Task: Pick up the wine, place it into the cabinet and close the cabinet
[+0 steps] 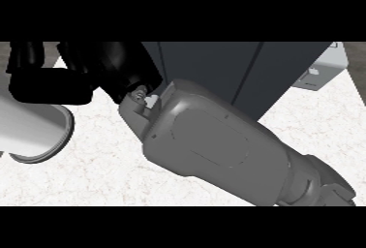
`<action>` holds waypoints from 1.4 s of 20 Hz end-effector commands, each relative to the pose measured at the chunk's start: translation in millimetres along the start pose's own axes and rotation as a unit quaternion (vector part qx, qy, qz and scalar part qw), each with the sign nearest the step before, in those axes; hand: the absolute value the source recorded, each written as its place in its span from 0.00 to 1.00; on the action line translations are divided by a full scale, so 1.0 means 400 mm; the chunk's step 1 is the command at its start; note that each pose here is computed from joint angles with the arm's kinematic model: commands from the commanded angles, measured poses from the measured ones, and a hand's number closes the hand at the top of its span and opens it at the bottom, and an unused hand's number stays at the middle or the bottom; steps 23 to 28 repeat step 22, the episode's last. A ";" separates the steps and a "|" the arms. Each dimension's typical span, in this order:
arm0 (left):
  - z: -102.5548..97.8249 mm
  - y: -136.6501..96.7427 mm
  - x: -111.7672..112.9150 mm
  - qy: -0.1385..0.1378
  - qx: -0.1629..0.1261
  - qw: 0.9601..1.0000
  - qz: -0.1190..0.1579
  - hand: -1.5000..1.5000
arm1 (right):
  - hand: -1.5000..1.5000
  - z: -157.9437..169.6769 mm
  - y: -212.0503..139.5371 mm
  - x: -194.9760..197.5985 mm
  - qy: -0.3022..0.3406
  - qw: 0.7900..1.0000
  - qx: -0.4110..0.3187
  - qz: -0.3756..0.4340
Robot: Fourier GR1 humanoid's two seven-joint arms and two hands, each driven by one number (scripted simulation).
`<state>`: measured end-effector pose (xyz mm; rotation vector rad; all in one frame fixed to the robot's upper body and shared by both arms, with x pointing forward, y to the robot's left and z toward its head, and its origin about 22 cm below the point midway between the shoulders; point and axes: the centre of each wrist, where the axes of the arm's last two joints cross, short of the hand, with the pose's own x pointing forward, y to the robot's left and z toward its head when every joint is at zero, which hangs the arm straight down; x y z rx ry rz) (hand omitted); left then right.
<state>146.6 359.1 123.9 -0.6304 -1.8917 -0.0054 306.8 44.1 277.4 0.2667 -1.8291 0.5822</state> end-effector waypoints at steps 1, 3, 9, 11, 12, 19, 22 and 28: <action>0.029 0.052 0.011 -0.002 0.002 1.000 -0.001 1.00 | 1.00 -0.075 -0.053 -0.061 0.019 0.999 -0.037 0.001; 0.006 0.033 0.019 0.003 0.009 1.000 -0.011 1.00 | 1.00 -0.088 -0.066 -0.114 0.028 0.998 -0.045 0.019; -0.012 0.033 0.040 -0.011 -0.006 1.000 -0.013 1.00 | 1.00 -0.099 -0.157 -0.194 0.047 0.995 -0.073 0.047; -0.014 0.043 0.040 -0.014 0.011 1.000 -0.012 1.00 | 1.00 -0.082 -0.201 -0.225 0.047 0.995 -0.075 0.046; -0.019 0.020 0.042 -0.015 0.005 1.000 -0.004 1.00 | 1.00 -0.078 -0.189 -0.249 0.058 0.994 -0.079 0.056; -0.038 0.030 0.051 -0.021 0.002 1.000 -0.017 1.00 | 1.00 -0.060 -0.240 -0.296 0.048 0.991 -0.091 0.084; -0.043 0.020 0.055 -0.016 -0.004 1.000 -0.015 1.00 | 1.00 -0.058 -0.238 -0.307 0.042 0.991 -0.091 0.090; -0.043 0.020 0.055 -0.016 -0.004 1.000 -0.015 1.00 | 1.00 -0.058 -0.238 -0.307 0.042 0.991 -0.091 0.090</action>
